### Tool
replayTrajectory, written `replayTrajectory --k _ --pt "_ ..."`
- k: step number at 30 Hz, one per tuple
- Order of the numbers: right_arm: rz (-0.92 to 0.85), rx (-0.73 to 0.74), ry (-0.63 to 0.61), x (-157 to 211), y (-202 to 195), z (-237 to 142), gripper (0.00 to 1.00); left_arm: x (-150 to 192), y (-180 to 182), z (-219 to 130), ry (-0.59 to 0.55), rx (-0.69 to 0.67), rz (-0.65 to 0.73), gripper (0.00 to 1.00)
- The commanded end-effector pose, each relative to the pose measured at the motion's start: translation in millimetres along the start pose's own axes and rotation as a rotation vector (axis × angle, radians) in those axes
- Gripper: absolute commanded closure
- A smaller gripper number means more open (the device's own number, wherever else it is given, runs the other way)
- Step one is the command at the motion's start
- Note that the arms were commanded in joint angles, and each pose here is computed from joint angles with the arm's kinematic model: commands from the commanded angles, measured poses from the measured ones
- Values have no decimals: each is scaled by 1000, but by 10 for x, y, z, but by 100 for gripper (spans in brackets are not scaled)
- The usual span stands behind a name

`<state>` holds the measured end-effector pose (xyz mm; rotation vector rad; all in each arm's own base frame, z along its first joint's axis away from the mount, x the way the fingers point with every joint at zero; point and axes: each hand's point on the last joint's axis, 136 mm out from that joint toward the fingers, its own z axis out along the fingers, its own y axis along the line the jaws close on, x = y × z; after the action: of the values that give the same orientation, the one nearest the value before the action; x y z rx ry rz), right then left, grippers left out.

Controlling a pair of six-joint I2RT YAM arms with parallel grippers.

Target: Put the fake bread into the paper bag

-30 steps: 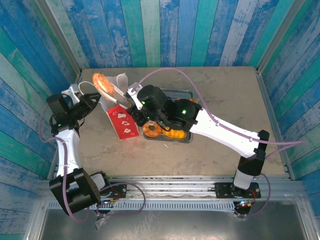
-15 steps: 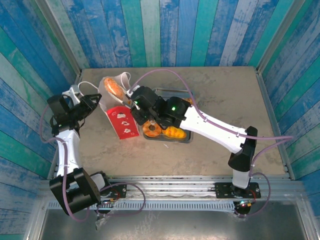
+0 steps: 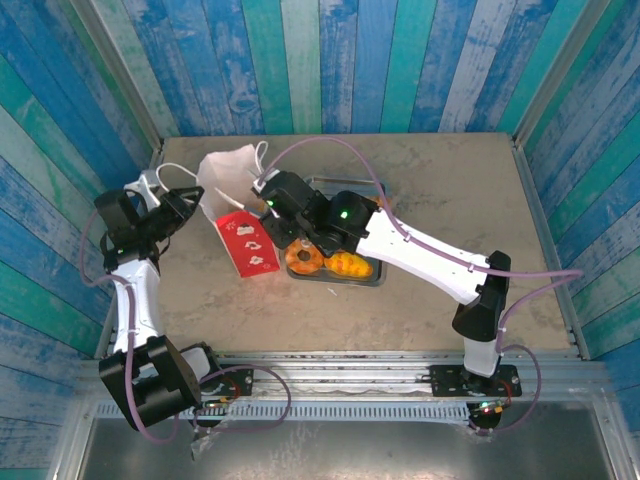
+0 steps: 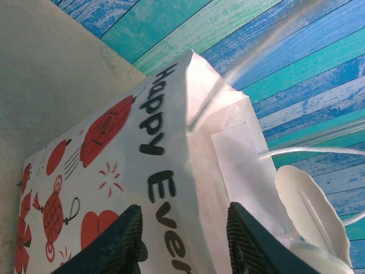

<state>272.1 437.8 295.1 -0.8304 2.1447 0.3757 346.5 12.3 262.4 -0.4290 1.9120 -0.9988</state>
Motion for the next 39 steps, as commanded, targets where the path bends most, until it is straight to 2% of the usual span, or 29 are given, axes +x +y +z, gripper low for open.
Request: replayTrajectory --k 1,7,11,21,32,39 --pt "24 -13 -62 -216 -14 -155 46 -22 -125 -58 -18 32 30 53" --pt "51 -90 -119 -382 60 -399 46 -71 -269 -117 -33 55 45 40" --pt "69 -147 -158 -470 101 -600 46 -93 -357 -167 -43 61 62 25" --pt "113 -243 -249 -560 54 -1211 46 -58 -599 -348 -70 70 140 12" --pt "197 -136 -270 -209 -498 -1586 46 213 -647 -525 -89 65 133 7" --pt "270 74 -239 290 -1321 -1770 47 356 -519 -540 -82 30 123 7"
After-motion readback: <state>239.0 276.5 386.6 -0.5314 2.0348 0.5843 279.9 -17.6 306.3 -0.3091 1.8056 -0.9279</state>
